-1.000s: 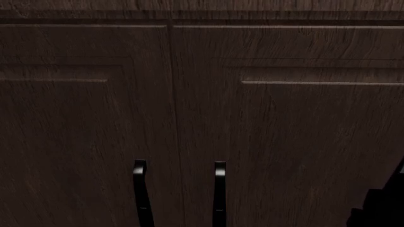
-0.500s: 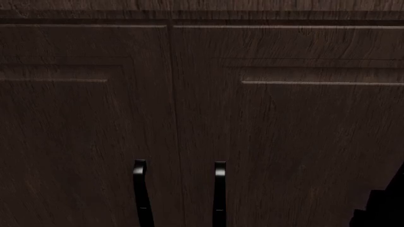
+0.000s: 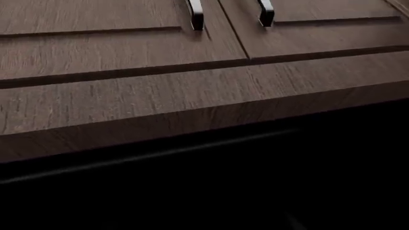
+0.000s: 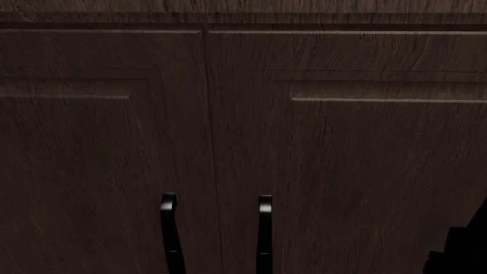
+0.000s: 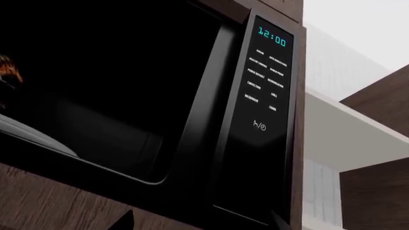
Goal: Pick the lobster from the counter and place it in the microwave.
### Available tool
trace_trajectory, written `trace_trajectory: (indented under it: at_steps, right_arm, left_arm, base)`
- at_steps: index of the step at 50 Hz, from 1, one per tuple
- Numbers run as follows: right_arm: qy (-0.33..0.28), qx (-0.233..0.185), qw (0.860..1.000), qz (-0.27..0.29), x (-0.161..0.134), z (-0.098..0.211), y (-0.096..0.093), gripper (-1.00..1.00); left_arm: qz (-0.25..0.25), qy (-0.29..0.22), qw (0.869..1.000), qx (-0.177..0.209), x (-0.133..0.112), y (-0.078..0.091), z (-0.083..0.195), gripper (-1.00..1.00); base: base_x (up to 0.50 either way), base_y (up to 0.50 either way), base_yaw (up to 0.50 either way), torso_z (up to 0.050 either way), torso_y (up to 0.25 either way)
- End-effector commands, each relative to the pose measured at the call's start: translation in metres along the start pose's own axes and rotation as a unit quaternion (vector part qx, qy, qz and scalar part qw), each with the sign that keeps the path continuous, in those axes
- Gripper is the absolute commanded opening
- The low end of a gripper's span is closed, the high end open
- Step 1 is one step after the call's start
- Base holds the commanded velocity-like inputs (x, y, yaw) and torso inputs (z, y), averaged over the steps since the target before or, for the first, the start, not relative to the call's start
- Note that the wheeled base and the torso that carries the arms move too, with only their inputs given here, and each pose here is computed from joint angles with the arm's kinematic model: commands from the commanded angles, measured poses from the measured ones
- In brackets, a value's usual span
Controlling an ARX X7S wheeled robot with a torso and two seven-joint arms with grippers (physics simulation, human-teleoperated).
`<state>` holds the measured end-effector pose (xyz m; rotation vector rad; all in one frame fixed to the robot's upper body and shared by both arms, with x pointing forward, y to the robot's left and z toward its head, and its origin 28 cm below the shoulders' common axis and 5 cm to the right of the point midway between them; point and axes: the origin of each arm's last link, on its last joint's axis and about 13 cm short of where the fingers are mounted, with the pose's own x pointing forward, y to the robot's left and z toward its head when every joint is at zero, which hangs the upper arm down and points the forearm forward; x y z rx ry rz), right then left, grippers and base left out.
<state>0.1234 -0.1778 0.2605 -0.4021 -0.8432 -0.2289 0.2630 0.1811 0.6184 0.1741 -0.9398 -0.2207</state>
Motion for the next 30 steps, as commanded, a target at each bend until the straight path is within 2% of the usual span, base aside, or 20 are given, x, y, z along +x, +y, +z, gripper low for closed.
trace_trajectory:
  at_steps: [1, 3, 4, 12, 30]
  right_arm:
    - [-0.02, -0.003, 1.0, -0.005, 0.003, 0.003, -0.004, 1.0]
    - [-0.02, -0.003, 1.0, -0.006, 0.002, 0.003, -0.004, 1.0]
    - [-0.02, -0.003, 1.0, -0.006, 0.001, 0.002, -0.004, 1.0]
    - [-0.02, -0.002, 1.0, -0.006, 0.001, 0.002, -0.004, 1.0]
    - [-0.023, 0.001, 1.0, -0.002, 0.003, 0.003, -0.001, 1.0]
  left_arm:
    - [-0.012, -0.041, 0.999, -0.021, -0.001, -0.006, 0.018, 1.0]
    - [-0.014, -0.046, 0.999, -0.022, -0.002, -0.006, 0.021, 1.0]
    - [-0.019, -0.068, 0.997, -0.024, -0.005, -0.008, 0.034, 1.0]
    - [-0.019, -0.09, 0.995, -0.027, -0.01, -0.008, 0.046, 1.0]
    - [-0.05, -0.105, 0.993, -0.032, -0.018, -0.015, 0.06, 1.0]
  base:
    - [0.0, 0.0, 0.0, 0.0, 0.0]
    - [0.0, 0.0, 0.0, 0.0, 0.0]
    - [0.0, 0.0, 0.0, 0.0, 0.0]
    - [0.0, 0.0, 0.0, 0.0, 0.0]
    - [0.0, 0.0, 0.0, 0.0, 0.0]
